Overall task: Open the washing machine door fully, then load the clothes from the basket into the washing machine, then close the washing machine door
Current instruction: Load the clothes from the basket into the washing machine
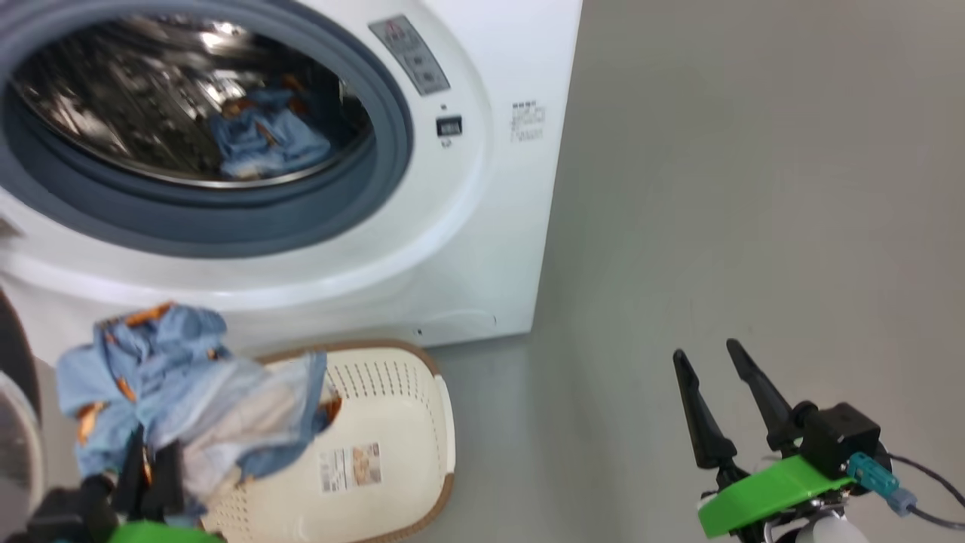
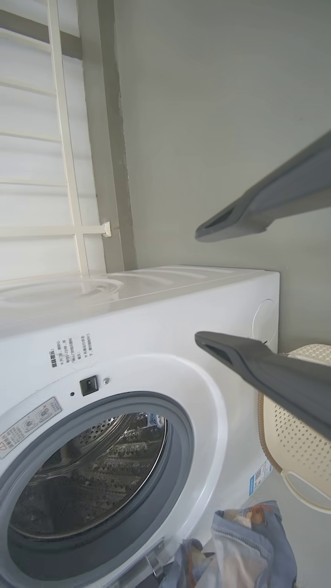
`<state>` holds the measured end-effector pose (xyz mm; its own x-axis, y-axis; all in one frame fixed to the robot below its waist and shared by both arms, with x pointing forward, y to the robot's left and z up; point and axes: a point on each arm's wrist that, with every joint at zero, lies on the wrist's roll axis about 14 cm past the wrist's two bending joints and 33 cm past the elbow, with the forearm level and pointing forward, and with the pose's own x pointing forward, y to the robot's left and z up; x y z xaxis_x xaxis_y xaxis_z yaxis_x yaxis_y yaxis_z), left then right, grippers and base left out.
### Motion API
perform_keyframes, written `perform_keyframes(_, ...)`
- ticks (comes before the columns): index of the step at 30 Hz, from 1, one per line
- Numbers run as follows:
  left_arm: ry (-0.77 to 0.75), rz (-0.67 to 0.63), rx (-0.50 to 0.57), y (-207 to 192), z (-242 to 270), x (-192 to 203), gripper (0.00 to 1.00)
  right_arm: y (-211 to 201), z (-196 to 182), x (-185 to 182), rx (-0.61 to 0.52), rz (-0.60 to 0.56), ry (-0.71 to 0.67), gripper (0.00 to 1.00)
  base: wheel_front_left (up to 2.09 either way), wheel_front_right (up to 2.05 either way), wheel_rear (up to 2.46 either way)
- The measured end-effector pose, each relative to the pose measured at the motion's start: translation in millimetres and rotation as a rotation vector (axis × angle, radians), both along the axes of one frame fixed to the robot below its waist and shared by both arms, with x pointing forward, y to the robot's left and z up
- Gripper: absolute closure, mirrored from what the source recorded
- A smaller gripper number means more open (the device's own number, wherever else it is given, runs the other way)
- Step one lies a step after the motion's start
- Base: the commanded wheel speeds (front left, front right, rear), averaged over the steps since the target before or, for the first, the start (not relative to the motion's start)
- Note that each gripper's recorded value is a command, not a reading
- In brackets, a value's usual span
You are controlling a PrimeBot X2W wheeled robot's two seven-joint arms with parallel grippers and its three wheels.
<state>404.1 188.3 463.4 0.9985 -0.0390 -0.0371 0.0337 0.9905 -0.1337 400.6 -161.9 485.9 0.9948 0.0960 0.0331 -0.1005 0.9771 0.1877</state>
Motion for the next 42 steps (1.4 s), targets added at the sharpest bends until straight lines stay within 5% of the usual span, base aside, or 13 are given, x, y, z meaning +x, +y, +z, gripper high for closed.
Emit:
perform_keyframes(21, -0.028, 0.066, 0.028, 14.0, 14.6, -74.1, 1.00, -5.9, 19.7, -40.4, 0.006, -0.022, -0.053, 0.00, 0.00, 0.00, 0.00)
perform_keyframes(35, -0.009, 0.060, 0.015, 10.2, 8.8, -71.2, 1.00, 2.0, 10.7, -37.2, 0.007, 0.002, -0.025, 0.00, 0.00, 0.00, 0.00)
perform_keyframes(42, -0.056, 0.029, -0.003, -1.2, 21.4, -34.6, 1.00, 5.6, -4.1, -28.0, 0.003, 0.013, 0.019, 0.00, 0.00, 0.00, 0.00)
